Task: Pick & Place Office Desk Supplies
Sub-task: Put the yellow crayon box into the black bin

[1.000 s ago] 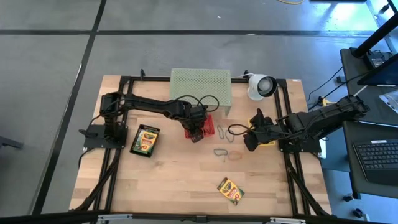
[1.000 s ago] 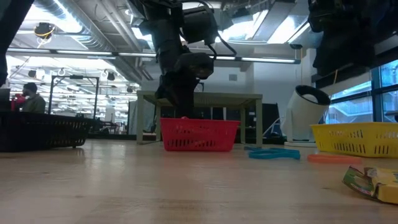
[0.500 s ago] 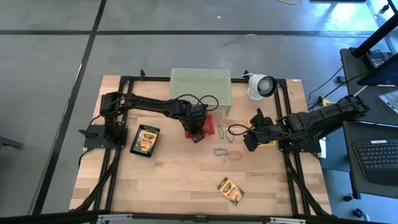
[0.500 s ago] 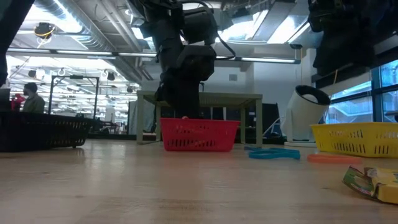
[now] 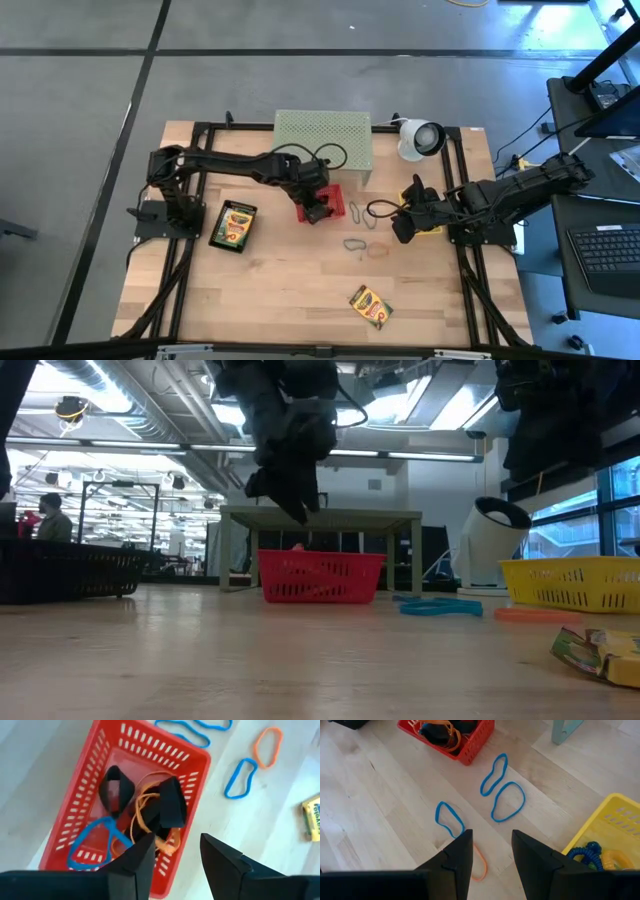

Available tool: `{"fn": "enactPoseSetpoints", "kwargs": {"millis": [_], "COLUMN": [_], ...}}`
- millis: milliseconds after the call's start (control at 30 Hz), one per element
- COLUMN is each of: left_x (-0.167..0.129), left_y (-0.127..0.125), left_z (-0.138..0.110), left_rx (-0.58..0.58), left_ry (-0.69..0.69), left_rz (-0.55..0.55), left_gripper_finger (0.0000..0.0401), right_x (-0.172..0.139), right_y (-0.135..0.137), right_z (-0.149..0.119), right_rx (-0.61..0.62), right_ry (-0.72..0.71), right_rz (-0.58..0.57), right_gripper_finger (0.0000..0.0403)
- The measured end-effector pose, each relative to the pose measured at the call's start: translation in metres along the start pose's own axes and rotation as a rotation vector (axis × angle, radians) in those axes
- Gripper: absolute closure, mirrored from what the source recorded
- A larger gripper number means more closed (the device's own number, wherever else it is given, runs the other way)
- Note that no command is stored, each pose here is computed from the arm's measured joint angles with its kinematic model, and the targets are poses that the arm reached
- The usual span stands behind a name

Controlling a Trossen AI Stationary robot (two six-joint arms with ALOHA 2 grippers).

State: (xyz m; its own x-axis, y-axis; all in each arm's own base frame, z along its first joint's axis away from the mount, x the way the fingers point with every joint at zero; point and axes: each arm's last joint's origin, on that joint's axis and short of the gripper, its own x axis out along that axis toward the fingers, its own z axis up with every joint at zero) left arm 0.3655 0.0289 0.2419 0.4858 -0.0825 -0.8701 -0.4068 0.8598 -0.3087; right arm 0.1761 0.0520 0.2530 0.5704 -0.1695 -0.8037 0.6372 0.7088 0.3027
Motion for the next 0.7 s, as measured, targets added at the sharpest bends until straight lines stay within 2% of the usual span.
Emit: {"fn": "enactPoseSetpoints", "kwargs": {"millis": [67, 133, 233, 333, 567, 700], "left_x": [0.0, 0.0, -0.001, 0.0, 0.009, 0.031], "left_y": [-0.002, -0.008, -0.032, -0.06, -0.091, -0.105], "left_z": [0.001, 0.004, 0.006, 0.002, -0.018, -0.027], "left_rx": [-0.008, -0.014, 0.016, 0.078, 0.07, 0.061], "left_ry": [-0.006, -0.016, -0.076, -0.134, -0.104, -0.089], "left_rz": [-0.035, -0.119, -0.284, -0.383, -0.417, -0.415], "left_gripper_finger": [0.0253, 0.0255, 0.0259, 0.0263, 0.028, 0.029], "right_x": [0.0, 0.0, 0.0, 0.0, 0.0, 0.0], "right_y": [0.0, 0.0, 0.0, 0.0, 0.0, 0.0], "right_z": [0.0, 0.0, 0.0, 0.0, 0.0, 0.0], "right_rx": [0.0, 0.0, 0.0, 0.001, 0.012, 0.032], "right_ry": [0.0, 0.0, 0.0, 0.0, 0.007, 0.006], "right_rz": [0.0, 0.0, 0.0, 0.0, 0.004, 0.006], "right_gripper_finger": [0.0266, 0.0266, 0.0266, 0.0266, 0.0266, 0.0266]}}
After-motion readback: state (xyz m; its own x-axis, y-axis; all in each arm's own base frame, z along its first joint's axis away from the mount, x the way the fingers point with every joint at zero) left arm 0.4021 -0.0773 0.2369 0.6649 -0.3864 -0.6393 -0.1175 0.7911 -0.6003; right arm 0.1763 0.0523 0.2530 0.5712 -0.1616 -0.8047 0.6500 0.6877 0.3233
